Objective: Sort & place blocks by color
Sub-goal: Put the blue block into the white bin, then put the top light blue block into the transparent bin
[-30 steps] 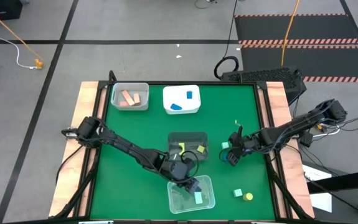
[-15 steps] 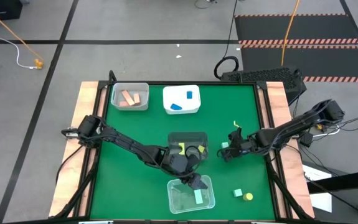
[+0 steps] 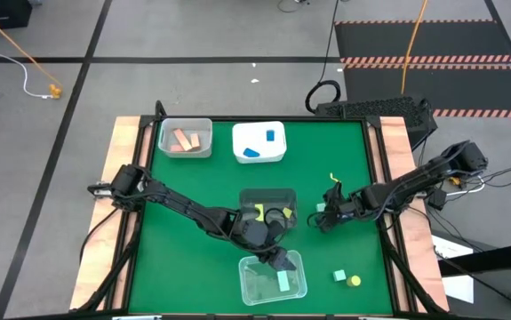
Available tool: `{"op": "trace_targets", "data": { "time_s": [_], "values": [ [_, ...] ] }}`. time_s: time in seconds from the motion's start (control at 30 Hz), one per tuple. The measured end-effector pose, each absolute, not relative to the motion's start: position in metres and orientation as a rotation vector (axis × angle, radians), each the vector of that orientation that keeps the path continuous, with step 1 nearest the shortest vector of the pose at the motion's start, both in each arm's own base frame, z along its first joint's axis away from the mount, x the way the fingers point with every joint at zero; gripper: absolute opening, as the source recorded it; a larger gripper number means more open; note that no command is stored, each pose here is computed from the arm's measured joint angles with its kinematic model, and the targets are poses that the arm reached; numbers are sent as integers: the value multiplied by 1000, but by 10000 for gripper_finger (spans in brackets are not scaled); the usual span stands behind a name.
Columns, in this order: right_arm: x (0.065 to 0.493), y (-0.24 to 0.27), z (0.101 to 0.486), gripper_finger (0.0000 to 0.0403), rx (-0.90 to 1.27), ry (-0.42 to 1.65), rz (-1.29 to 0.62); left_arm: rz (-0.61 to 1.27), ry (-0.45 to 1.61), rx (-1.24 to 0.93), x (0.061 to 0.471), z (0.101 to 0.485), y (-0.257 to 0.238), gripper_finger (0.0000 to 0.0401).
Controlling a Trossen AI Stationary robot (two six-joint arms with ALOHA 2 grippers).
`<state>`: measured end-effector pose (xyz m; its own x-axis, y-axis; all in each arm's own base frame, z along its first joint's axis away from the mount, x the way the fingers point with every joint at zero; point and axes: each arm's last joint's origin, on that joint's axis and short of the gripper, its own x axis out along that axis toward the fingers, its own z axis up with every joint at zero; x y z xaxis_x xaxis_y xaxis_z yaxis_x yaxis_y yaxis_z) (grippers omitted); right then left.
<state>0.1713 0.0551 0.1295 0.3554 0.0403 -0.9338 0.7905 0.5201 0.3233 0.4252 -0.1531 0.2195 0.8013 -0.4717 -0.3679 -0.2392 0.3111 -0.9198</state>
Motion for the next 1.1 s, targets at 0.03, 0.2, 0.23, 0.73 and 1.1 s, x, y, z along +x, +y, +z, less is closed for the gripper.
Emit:
{"op": "trace_targets", "data": {
  "time_s": [0.03,0.2,0.23,0.73,1.1],
  "values": [
    [171,55,129,135,903,1125,-573,-172,669,-1272,425,219,-153,235],
    [169,55,128,75,826,1173,-519,-172,670,-1274,425,220,-153,234],
    [168,55,128,64,812,1182,-515,-172,670,-1274,425,220,-153,235],
    [158,51,141,93,591,1195,-337,-178,669,-1243,425,219,-153,235],
    [158,46,153,237,198,1069,-184,-295,669,-1141,425,222,-154,235]
  ]
}}
